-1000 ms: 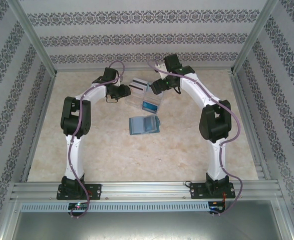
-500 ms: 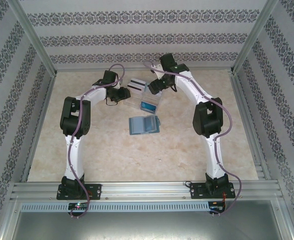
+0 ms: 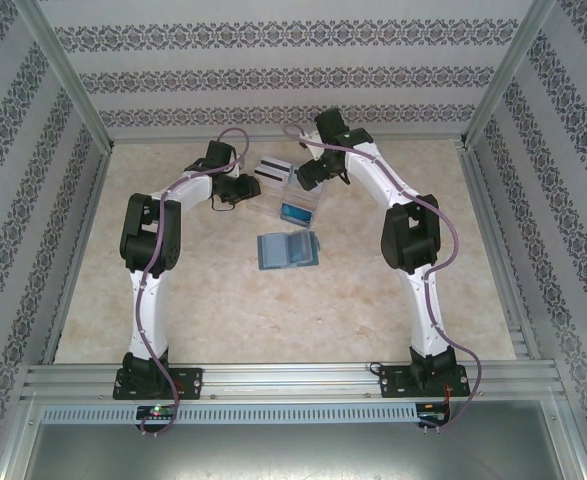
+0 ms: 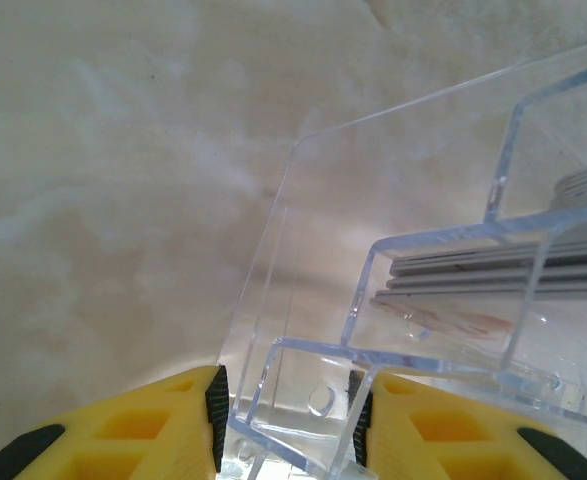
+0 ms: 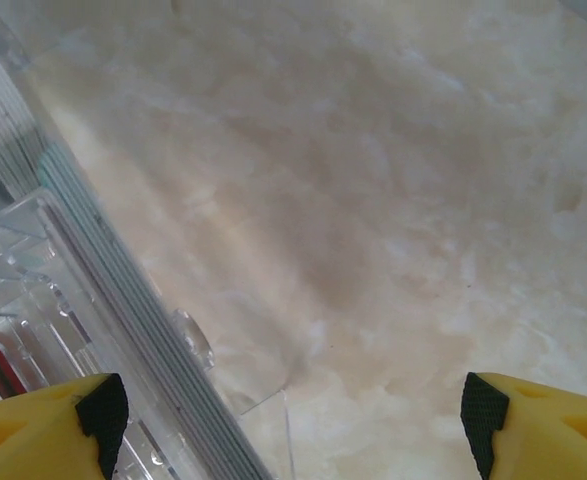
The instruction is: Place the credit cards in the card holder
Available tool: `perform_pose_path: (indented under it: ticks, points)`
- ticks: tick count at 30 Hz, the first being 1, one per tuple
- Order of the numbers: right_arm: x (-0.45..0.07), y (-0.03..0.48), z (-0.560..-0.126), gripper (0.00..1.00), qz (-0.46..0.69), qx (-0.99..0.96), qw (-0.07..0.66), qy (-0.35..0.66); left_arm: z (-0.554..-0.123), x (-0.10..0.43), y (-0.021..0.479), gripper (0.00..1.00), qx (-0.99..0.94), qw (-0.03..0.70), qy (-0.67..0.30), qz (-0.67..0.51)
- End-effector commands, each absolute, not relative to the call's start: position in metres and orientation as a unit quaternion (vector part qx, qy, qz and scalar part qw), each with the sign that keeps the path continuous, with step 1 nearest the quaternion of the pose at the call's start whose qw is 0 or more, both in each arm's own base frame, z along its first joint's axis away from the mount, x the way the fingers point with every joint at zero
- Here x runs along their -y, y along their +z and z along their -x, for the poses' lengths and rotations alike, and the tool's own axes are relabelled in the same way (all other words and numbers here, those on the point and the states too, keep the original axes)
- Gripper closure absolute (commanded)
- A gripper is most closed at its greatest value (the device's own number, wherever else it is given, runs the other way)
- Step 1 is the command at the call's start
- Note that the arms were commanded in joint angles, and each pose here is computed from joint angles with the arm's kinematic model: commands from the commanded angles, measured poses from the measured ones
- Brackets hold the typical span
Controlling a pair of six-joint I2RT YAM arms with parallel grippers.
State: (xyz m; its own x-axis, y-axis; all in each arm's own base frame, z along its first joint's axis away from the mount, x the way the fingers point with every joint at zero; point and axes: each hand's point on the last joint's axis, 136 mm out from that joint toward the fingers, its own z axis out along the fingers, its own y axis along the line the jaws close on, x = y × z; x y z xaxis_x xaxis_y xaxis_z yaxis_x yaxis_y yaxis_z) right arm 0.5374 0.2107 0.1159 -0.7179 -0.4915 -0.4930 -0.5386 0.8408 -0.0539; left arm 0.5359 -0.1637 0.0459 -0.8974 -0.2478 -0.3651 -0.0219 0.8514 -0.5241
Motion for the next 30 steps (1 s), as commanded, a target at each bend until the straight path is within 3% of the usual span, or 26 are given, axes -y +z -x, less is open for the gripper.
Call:
perform_pose_path:
  ticks: [1, 30]
  points:
    - [-0.202, 0.131, -0.546, 0.13, 0.26, -0.926, 0.271, 0.037, -0.525, 0.158, 0.039, 0.61, -0.945, 0.197, -0.25, 0.074]
    - [-0.194, 0.153, -0.554, 0.29, 0.224, -0.925, 0.297, 0.076, -0.527, 0.159, 0.046, 0.62, -0.944, 0.201, -0.253, 0.069]
